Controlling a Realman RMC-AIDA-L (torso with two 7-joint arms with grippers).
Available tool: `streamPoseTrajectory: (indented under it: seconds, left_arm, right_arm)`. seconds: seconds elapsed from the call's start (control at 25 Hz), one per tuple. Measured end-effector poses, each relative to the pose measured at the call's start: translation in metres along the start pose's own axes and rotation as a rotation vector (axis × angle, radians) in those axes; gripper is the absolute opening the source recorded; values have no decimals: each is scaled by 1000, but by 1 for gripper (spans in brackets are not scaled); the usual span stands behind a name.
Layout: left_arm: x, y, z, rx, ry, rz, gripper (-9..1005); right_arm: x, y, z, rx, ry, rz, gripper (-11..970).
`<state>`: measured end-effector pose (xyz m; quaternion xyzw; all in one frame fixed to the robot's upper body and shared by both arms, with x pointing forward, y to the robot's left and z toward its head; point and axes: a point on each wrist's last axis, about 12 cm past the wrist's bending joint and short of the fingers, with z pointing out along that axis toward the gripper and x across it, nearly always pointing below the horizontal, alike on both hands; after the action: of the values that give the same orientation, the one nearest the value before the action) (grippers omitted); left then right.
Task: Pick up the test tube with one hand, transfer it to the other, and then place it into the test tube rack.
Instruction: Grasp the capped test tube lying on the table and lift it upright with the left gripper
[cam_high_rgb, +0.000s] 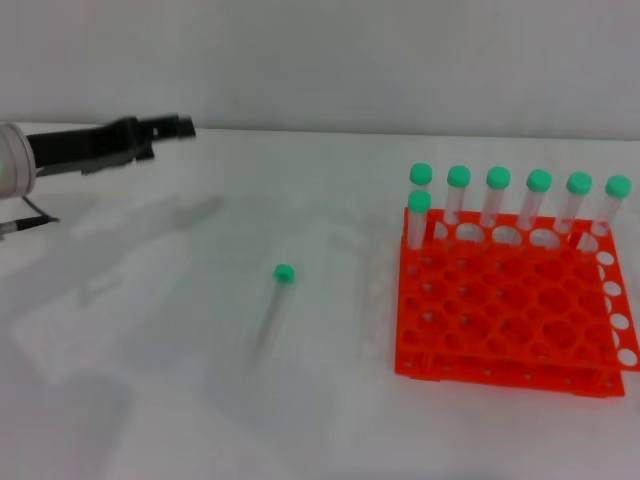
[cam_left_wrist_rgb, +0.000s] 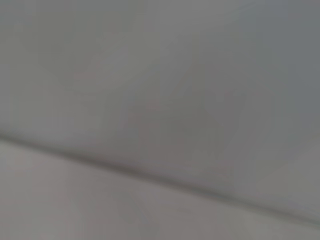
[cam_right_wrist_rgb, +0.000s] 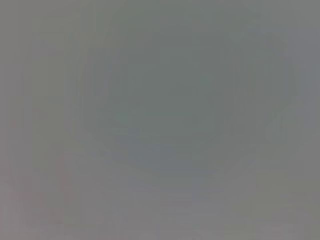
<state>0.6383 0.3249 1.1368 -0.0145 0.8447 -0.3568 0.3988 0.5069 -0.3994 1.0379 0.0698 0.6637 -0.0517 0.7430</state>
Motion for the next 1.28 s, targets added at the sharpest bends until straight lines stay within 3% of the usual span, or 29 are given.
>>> streamPoseTrajectory:
  seconds: [0.24, 0.52, 0.88, 1.28]
  left_arm:
    - [-28, -32, 8, -149, 341, 24, 893]
    - [-42, -74, 28, -248, 583, 56, 893]
    - [-17, -106, 62, -364, 808, 36, 892]
    - [15, -110, 87, -431, 826, 76, 891]
  right_arm:
    - [-1, -1, 1, 2, -2, -3, 830]
    - [-2, 2, 5, -8, -7, -4, 830]
    - [-3, 1, 5, -4, -10, -2, 830]
    - [-3, 2, 5, -15, -8, -7, 830]
